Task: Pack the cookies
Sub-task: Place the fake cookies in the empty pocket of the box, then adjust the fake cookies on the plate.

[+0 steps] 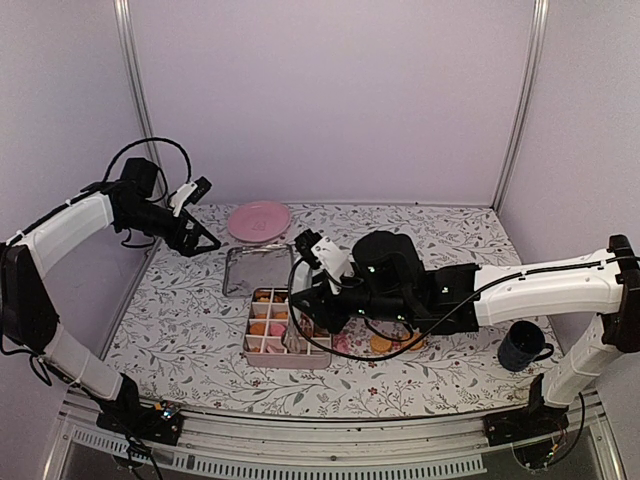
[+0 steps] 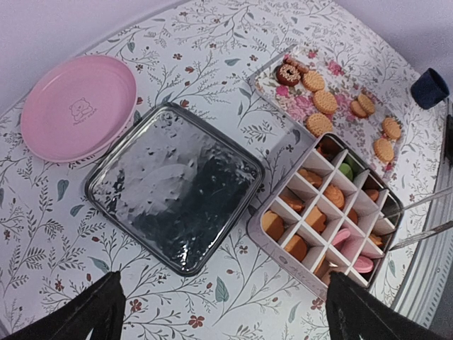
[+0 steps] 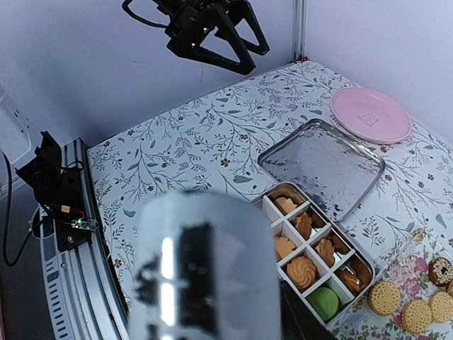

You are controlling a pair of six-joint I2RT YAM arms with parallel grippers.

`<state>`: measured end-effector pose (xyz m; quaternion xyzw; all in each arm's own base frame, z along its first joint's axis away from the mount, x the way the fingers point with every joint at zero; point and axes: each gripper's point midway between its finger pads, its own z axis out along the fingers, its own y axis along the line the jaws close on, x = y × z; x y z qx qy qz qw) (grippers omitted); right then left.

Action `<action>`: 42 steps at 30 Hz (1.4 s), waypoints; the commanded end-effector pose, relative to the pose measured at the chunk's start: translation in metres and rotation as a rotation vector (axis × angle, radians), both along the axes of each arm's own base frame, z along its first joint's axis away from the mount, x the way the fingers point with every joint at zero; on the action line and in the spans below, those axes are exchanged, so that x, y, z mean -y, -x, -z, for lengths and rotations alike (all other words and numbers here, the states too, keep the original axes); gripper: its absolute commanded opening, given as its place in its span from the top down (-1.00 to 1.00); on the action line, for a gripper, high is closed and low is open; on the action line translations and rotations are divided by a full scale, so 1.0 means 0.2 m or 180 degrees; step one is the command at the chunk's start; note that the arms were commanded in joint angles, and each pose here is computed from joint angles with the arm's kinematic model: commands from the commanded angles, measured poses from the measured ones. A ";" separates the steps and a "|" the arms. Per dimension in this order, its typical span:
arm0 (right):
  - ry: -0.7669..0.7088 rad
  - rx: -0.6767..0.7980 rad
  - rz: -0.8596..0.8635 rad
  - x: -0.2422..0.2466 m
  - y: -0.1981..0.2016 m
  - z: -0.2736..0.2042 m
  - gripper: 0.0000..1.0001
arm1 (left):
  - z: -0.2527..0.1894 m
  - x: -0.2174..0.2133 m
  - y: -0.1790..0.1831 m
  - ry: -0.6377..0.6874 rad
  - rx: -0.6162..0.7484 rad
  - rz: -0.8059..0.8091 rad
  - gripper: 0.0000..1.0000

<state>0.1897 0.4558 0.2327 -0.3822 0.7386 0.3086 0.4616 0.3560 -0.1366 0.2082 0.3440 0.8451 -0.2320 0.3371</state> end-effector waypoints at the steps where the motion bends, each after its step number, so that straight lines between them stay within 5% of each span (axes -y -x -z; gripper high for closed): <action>1: -0.0135 0.0022 -0.0034 0.00 0.00 -0.05 0.22 | -0.06 -0.02 0.00 0.0011 0.0136 -0.0012 -0.98; 8: -0.0259 0.0051 0.0119 0.07 -0.07 -0.15 0.24 | -0.06 -0.01 -0.01 0.0019 0.0132 -0.0005 -0.98; 18: -0.0362 0.0214 0.0851 0.52 -0.41 -0.31 0.26 | -0.04 -0.01 -0.01 0.0027 0.0080 -0.0005 -0.98; 28: -0.0054 0.0114 0.1379 0.84 -0.66 -0.13 0.30 | -0.02 -0.01 -0.03 0.0020 0.0055 -0.0010 -0.99; 42: 0.0149 -0.0110 0.1488 0.94 -0.71 0.13 0.27 | 0.00 0.01 -0.04 0.0103 -0.0005 -0.0004 -0.98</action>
